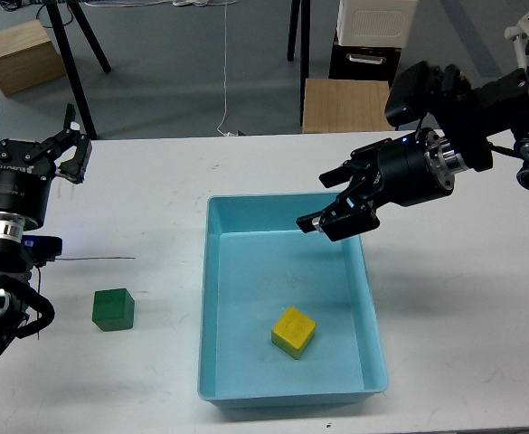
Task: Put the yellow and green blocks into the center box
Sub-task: 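Release the yellow cube into the tray and withdraw the right gripper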
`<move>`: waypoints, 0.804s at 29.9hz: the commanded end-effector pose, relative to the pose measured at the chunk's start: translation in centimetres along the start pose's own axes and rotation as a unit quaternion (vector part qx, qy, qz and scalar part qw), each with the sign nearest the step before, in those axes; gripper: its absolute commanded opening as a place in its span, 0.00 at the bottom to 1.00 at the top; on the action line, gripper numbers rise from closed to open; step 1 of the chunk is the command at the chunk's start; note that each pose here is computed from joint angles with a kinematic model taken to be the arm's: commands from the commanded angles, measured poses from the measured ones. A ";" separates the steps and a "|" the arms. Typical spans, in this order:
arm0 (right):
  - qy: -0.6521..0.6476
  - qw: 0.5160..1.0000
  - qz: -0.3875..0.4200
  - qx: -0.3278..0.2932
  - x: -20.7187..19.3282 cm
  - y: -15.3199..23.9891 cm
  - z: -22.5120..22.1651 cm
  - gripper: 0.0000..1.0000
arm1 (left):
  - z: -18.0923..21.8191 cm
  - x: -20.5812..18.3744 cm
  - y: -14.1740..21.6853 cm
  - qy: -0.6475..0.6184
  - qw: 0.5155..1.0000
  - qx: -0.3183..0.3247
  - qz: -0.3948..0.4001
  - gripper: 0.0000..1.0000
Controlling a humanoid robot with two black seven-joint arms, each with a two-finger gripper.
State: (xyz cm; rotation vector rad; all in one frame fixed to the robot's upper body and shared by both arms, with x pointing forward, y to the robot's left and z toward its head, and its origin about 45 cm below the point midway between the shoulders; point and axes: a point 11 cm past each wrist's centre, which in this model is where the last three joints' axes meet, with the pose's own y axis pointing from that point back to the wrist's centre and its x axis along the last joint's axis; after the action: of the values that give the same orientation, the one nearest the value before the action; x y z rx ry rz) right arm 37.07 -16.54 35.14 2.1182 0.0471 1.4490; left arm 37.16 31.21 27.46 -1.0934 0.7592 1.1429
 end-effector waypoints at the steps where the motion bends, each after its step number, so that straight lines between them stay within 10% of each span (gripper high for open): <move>1: -0.048 0.991 0.125 0.019 2.7 1.7 0.0 0.98 | 2.4 -0.8 -2.0 -0.044 0.999 -0.012 -0.011 1.00; 13: -0.170 0.895 0.409 0.053 5.0 11.1 -0.1 0.98 | 5.6 -5.8 -4.7 -0.180 0.973 0.006 -0.147 1.00; 24: -0.277 0.816 0.507 -0.024 -5.5 14.8 1.1 0.98 | 3.7 -5.7 -4.1 -0.683 0.647 0.170 -0.294 1.00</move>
State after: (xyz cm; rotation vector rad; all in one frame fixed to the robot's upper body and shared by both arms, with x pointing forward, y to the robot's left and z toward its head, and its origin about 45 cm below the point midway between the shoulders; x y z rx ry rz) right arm 32.44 -29.33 39.51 2.5890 -1.3827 1.2599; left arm 39.55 32.84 35.71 -0.1882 -0.3621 0.9361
